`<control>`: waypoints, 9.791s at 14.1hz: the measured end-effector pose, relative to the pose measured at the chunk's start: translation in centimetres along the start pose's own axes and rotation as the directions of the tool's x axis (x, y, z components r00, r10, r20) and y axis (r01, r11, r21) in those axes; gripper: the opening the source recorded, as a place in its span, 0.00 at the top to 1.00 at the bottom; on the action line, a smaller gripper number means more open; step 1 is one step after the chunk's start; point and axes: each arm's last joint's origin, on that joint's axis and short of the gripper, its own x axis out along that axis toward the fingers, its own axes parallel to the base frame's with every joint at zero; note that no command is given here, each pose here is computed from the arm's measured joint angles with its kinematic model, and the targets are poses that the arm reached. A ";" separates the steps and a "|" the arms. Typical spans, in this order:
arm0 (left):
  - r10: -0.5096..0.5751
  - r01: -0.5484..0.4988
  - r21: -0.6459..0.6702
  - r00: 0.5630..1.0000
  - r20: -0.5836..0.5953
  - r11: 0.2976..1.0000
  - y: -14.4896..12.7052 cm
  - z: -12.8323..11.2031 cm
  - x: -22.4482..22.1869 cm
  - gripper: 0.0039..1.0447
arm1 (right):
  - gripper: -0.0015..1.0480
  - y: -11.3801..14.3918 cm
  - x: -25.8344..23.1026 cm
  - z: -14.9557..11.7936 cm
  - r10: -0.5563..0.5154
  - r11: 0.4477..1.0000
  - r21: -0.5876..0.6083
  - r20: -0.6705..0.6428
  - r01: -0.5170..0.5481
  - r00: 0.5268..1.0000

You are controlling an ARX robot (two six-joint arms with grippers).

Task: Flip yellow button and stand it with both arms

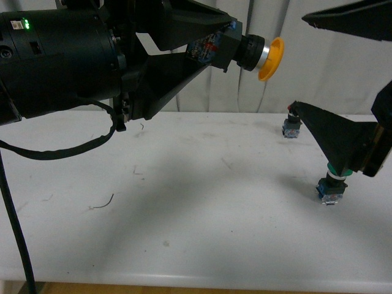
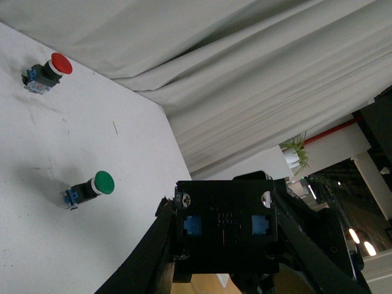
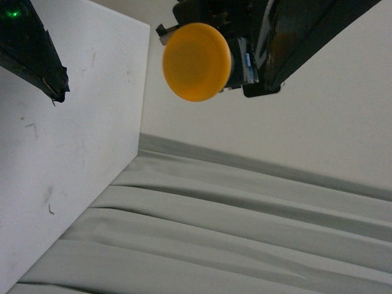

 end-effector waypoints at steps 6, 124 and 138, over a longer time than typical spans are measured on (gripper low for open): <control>-0.001 0.001 0.002 1.000 0.001 1.000 -0.1 0.0 0.0 0.66 | 0.06 0.9 2.6 -1.8 0.050 0.998 0.026 -0.070 -0.048 0.996; 0.460 -0.800 0.520 0.598 0.656 0.299 -2.8 -8.6 -22.2 0.06 | 0.06 -7.0 13.3 12.9 -0.747 0.063 -0.713 0.430 0.698 0.507; 0.460 -0.800 0.520 0.598 0.656 0.298 -2.8 -8.6 -22.2 0.06 | 0.88 7.7 -13.1 -1.9 -0.239 0.154 -0.725 0.632 0.671 0.737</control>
